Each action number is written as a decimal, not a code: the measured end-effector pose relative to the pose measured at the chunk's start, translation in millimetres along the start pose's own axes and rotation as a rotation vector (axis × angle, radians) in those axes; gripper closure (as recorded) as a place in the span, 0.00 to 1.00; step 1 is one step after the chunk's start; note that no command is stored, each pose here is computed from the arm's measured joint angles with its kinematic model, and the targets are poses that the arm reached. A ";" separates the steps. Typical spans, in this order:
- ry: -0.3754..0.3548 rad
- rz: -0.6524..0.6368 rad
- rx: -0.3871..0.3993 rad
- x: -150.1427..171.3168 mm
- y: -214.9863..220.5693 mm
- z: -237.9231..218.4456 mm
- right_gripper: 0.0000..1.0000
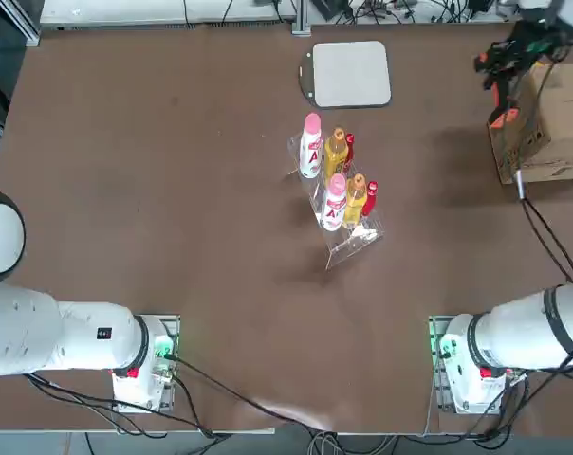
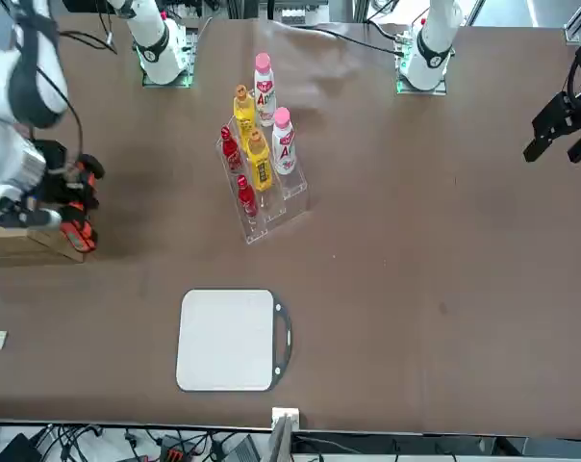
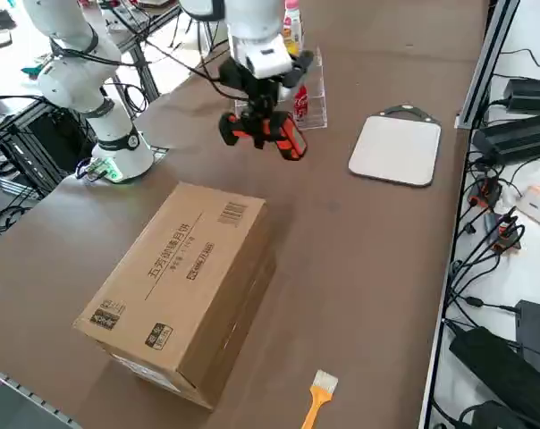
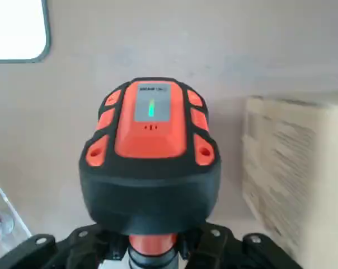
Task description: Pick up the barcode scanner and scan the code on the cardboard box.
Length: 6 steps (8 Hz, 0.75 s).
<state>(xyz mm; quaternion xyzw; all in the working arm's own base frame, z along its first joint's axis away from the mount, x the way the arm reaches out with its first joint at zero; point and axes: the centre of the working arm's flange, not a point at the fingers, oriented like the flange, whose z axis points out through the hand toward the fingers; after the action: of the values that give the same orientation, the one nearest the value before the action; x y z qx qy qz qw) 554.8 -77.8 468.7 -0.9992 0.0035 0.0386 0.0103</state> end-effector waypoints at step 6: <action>0.028 0.015 -0.027 -60.0 162.9 -29.2 0.57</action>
<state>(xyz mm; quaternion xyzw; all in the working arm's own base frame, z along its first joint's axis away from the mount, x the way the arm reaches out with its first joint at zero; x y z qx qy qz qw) 496.0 -240.9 499.2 -0.9996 0.0106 0.0249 -0.0036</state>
